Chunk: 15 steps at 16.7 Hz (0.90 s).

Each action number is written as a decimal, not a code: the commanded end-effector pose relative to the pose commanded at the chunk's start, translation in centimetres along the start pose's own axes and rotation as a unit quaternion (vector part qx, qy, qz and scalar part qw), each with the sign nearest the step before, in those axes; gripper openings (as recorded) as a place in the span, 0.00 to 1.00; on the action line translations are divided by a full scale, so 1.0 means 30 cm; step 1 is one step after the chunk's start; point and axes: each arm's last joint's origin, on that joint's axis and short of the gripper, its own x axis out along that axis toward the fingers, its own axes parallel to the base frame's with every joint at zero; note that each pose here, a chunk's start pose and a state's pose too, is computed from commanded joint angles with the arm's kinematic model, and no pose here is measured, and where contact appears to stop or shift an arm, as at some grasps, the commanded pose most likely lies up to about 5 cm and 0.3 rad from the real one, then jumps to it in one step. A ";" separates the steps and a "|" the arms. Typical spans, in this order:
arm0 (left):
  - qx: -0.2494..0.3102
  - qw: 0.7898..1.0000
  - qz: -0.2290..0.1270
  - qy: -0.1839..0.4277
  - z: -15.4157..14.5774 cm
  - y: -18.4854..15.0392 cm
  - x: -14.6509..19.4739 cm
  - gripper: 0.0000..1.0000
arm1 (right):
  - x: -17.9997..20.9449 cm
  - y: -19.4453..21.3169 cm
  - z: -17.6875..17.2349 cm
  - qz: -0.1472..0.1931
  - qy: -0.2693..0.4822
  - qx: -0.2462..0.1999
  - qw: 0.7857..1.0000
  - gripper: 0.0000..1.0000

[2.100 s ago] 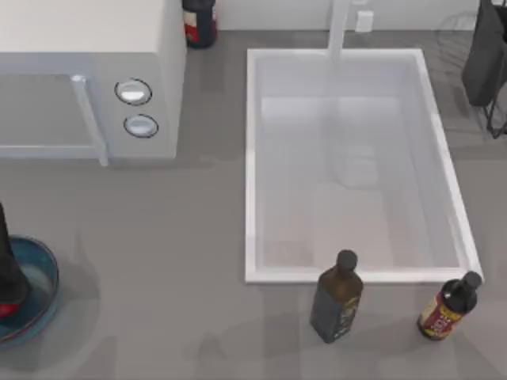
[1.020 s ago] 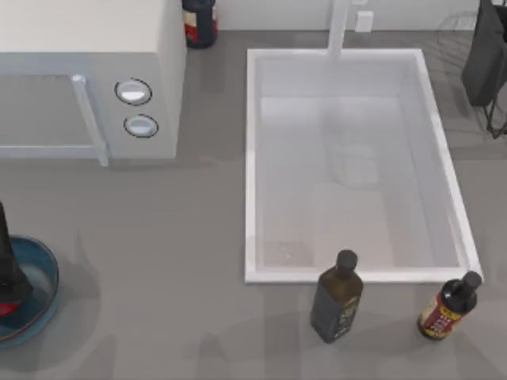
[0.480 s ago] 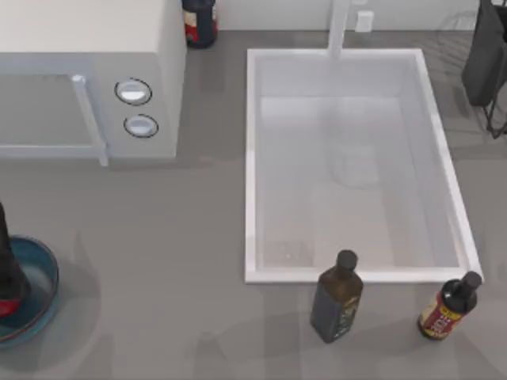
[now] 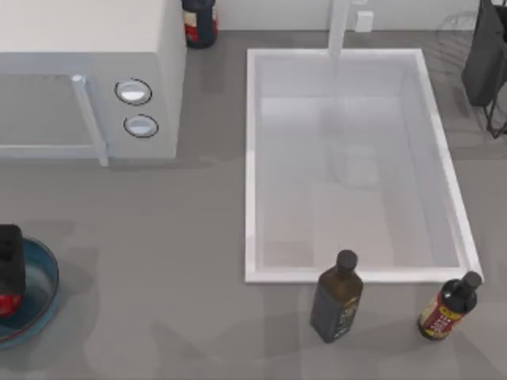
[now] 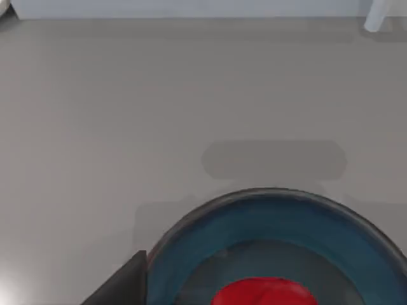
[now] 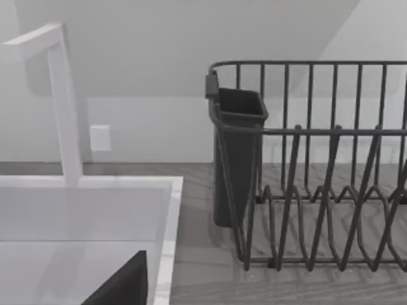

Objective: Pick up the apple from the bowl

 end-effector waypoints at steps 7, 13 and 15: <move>0.005 0.949 -0.012 0.316 0.152 0.032 0.179 1.00 | 0.000 0.000 0.000 0.000 0.000 0.000 1.000 1.00; 0.005 0.905 -0.021 0.424 0.190 0.047 0.274 1.00 | 0.000 0.000 0.000 0.000 0.000 0.000 1.000 1.00; 0.005 0.905 -0.021 0.425 0.190 0.047 0.274 1.00 | 0.000 0.000 0.000 0.000 0.000 0.000 1.000 1.00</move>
